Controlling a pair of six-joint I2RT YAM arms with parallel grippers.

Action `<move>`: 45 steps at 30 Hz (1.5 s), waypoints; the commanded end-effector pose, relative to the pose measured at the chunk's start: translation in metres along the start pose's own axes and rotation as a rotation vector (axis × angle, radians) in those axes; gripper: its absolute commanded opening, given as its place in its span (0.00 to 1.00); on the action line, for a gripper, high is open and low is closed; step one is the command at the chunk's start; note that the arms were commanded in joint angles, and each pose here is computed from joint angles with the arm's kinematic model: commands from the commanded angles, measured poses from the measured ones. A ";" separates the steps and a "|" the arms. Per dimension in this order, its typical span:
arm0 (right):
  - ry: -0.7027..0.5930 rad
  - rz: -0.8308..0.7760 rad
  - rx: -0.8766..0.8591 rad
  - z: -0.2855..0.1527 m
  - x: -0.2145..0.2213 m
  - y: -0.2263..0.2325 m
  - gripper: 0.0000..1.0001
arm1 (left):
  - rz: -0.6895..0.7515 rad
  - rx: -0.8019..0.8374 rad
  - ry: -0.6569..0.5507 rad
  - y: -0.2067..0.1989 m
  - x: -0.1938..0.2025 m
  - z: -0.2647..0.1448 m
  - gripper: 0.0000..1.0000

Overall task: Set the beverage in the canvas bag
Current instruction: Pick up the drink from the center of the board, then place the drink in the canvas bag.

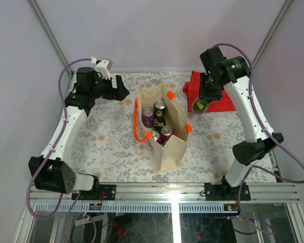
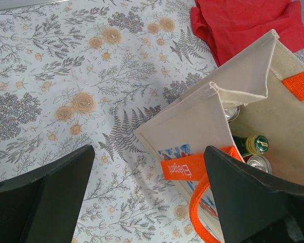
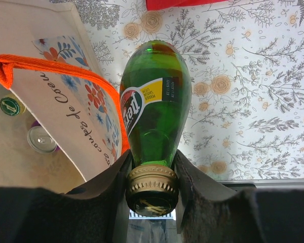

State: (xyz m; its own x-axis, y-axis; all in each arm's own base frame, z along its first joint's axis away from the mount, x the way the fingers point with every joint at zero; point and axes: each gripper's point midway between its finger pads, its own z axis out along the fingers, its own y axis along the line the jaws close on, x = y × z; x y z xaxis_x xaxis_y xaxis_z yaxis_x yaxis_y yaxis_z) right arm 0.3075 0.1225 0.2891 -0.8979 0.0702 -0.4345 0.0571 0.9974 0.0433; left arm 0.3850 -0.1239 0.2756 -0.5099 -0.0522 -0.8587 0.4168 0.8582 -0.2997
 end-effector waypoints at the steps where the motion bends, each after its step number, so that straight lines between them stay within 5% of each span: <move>1: -0.208 0.006 -0.120 -0.053 -0.022 0.003 0.00 | 0.002 0.002 -0.027 -0.002 -0.007 -0.004 0.89; 45: -0.509 0.015 -0.485 -0.139 -0.052 0.044 0.00 | -0.008 0.000 -0.023 -0.002 -0.006 -0.004 0.89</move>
State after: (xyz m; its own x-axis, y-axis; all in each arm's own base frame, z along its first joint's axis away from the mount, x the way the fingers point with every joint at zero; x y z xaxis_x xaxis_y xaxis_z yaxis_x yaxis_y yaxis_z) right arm 0.2886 0.1447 0.3768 -0.7400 0.1309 -0.6597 -0.1006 0.9483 0.3010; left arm 0.3849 -0.1241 0.2757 -0.5126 -0.0577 -0.8567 0.4135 0.8578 -0.3052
